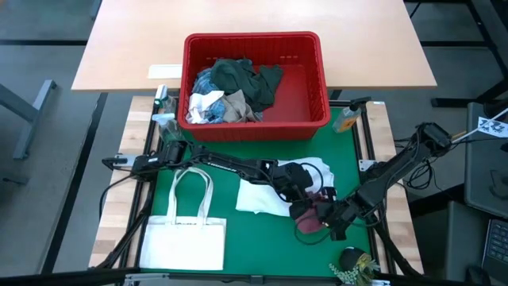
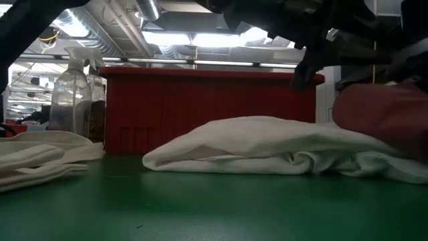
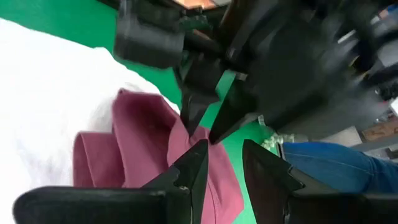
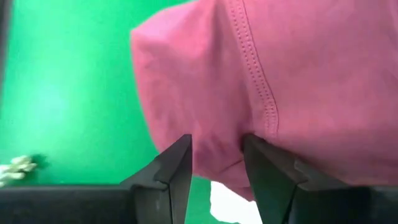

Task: Fold Laundry from Bin
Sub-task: Fold the pink underwear, then stack the folded pink underwear on top of the folded white polo shirt

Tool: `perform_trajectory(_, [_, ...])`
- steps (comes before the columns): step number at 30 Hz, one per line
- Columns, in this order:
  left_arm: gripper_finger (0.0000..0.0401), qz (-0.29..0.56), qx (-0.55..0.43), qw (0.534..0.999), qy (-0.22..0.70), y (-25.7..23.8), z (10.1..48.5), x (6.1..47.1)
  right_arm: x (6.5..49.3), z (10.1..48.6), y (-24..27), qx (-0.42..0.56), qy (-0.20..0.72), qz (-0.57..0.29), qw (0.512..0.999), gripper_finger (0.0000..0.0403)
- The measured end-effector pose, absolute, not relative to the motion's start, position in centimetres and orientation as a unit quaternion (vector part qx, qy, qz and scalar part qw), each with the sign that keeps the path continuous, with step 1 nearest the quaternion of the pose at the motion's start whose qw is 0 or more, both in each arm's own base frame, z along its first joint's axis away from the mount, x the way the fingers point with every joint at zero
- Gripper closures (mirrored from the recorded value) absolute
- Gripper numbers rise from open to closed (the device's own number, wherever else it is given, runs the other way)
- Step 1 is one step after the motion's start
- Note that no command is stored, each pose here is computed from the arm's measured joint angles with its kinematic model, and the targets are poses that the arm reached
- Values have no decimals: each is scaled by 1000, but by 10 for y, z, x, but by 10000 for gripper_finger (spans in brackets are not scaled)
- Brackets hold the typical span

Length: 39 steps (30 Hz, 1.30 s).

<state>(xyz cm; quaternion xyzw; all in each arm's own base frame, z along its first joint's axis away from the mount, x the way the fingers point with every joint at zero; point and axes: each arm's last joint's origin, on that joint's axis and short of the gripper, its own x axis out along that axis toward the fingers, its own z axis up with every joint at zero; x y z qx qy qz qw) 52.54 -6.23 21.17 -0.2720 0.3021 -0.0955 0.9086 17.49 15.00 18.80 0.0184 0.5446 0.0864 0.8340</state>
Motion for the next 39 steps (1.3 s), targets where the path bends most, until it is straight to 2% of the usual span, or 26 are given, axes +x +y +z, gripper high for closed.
perform_trajectory(11, [292,-99,-270,909,302,-66,212,525,162,217,141,90,516,122,843,258])
perform_trajectory(21, [281,-85,-230,924,293,-86,212,523,140,223,121,134,565,26,814,258])
perform_trajectory(32, [280,-74,-154,944,283,-105,211,519,141,222,122,138,565,28,813,257])
perform_trajectory(35, [280,-79,-145,945,283,-108,211,519,141,222,122,140,568,32,810,243])
perform_trajectory(39, [280,-81,-143,945,283,-110,211,518,141,222,122,145,570,31,808,196])
